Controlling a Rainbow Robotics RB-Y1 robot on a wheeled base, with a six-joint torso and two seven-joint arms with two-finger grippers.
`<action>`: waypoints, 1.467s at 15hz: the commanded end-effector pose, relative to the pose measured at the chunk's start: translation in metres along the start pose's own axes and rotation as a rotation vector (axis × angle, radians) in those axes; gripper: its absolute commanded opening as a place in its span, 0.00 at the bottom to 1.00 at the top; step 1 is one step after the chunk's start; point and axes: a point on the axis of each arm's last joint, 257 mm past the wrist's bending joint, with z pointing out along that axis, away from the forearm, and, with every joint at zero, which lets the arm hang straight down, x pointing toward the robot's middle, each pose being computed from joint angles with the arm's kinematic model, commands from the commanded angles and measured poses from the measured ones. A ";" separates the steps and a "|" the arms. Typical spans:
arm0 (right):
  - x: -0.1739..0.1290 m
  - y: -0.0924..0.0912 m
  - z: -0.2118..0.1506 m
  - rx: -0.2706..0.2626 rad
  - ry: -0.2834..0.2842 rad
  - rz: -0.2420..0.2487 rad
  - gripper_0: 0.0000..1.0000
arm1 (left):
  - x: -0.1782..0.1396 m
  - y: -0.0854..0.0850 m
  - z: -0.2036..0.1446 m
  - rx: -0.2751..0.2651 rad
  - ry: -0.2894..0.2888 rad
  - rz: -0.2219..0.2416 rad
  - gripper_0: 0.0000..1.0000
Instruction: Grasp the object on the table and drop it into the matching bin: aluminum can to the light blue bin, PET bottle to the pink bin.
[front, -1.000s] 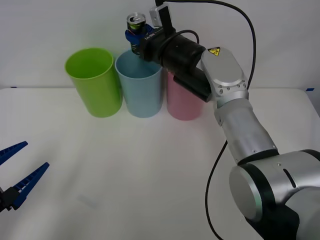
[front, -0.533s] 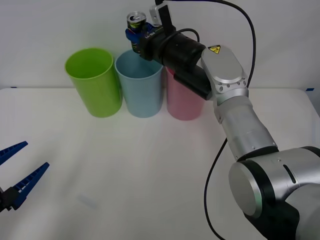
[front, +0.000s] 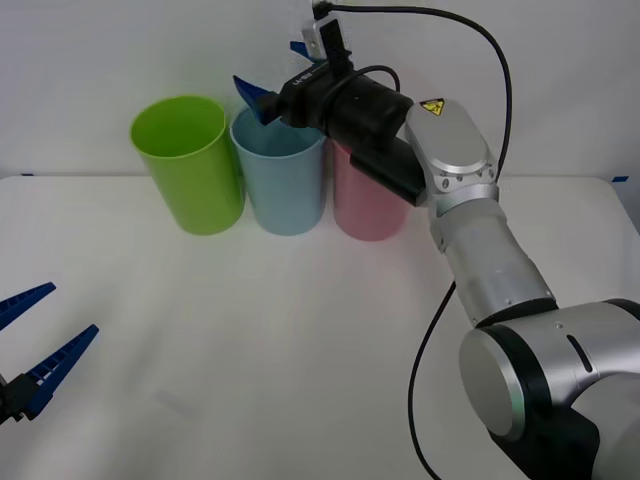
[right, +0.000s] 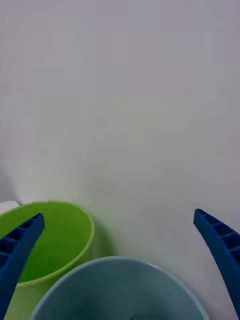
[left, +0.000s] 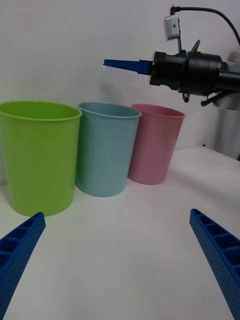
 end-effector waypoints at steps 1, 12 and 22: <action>0.001 0.021 -0.013 -0.038 -0.028 -0.010 1.00 | 0.000 0.000 0.000 0.000 0.000 0.000 1.00; 0.028 0.106 -0.139 -0.193 -0.084 0.032 1.00 | 0.000 0.000 0.000 0.000 0.000 0.000 1.00; 0.101 0.061 -0.281 -0.048 0.062 -0.058 1.00 | 0.000 0.000 0.000 0.000 0.000 0.000 1.00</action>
